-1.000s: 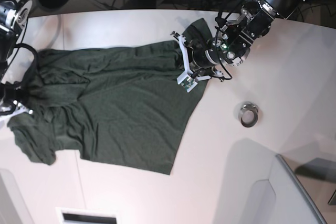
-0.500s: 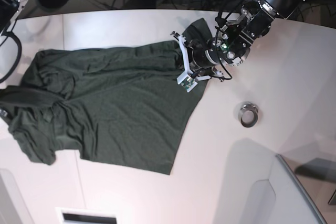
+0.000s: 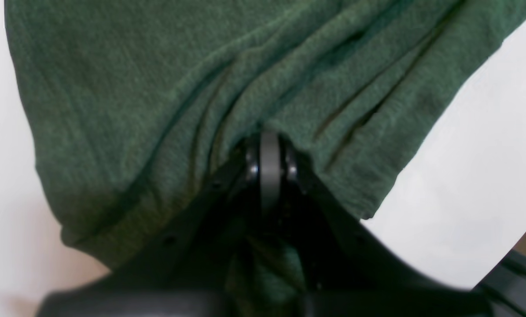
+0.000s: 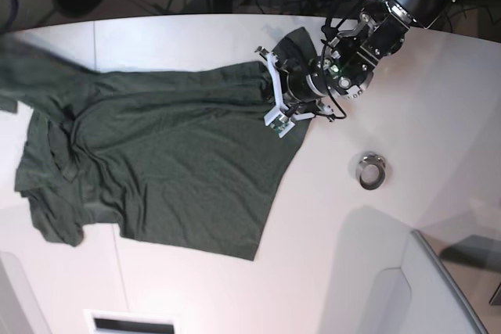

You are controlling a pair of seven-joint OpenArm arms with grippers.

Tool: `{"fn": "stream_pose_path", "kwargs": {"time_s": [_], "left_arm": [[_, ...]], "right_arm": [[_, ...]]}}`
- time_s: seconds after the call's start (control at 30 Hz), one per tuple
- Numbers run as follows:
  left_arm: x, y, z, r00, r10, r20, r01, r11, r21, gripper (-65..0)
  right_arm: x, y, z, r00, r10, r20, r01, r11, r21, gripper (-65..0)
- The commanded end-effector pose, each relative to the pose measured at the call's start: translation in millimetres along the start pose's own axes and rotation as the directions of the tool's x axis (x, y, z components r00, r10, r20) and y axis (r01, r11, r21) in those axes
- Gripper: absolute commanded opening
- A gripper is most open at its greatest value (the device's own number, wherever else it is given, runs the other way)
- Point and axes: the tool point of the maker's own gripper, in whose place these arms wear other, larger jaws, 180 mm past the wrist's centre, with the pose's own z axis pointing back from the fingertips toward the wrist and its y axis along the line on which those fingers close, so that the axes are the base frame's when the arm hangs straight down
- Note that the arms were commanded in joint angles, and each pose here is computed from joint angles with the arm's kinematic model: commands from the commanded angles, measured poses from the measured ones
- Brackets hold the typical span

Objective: Layout the t-shirt on the table in an organized manner, then fold the t-shirt properly
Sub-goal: 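Pull the shirt end with the right gripper away from the left gripper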

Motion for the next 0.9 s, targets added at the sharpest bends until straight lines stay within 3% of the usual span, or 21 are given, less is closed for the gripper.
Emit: {"fn": "stream_pose_path", "kwargs": {"time_s": [0.0, 0.1, 0.2, 0.33, 0.47, 0.53, 0.67, 0.77, 0.83, 0.87], "left_arm": [[-17.7, 7.2, 2.1, 0.997, -0.009, -0.074, 0.011, 1.000, 0.023, -65.0], [-17.3, 6.7, 1.9, 0.997, -0.010, -0.073, 0.011, 1.000, 0.022, -65.0], [-16.4, 5.7, 1.5, 0.997, -0.010, -0.071, 0.012, 1.000, 0.021, -65.0], [-16.2, 6.8, 1.7, 0.997, -0.011, -0.071, 0.013, 1.000, 0.023, -65.0], [-16.6, 7.2, 1.9, 0.997, -0.010, -0.072, 0.012, 1.000, 0.023, -65.0], [-17.8, 7.3, 2.1, 0.997, -0.010, -0.074, 0.012, 1.000, 0.023, -65.0], [-16.9, 6.3, 1.7, 0.997, -0.010, -0.072, 0.012, 1.000, 0.022, -65.0], [-16.4, 5.7, 1.5, 0.997, -0.010, -0.071, 0.012, 1.000, 0.021, -65.0], [-17.8, 7.3, 2.1, 0.997, -0.010, -0.074, 0.012, 1.000, 0.023, -65.0], [-17.8, 7.3, 2.1, 0.997, -0.010, -0.074, 0.012, 1.000, 0.023, -65.0]], "right_arm": [[1.3, 4.1, 2.5, 1.000, 0.001, 0.013, -0.002, 1.000, 0.018, -64.8], [-23.1, 2.4, -15.2, 0.997, -0.017, -0.078, 0.018, 1.000, 0.021, -61.8], [-21.1, 20.6, -37.5, 0.990, 0.062, -0.128, -0.055, 0.997, 0.057, -48.9], [0.4, 35.3, -51.3, 0.984, 0.162, -0.073, -0.157, 0.985, 0.071, -37.8], [26.4, 56.2, -49.6, 0.976, 0.216, -0.020, -0.213, 0.972, 0.097, -35.9], [29.2, 85.8, -50.3, 0.950, 0.313, 0.005, -0.310, 0.939, 0.150, -35.7], [9.7, 147.1, -74.4, 0.856, 0.516, -0.006, -0.500, 0.831, 0.243, -34.5], [-2.8, 178.1, -99.2, 0.774, 0.633, -0.005, -0.609, 0.748, 0.265, -30.5], [-12.2, 192.1, -111.1, 0.733, 0.679, -0.041, -0.645, 0.713, 0.276, -29.7], [-18.7, 192.7, -118.2, 0.722, 0.688, -0.076, -0.647, 0.710, 0.278, -29.9]]}}
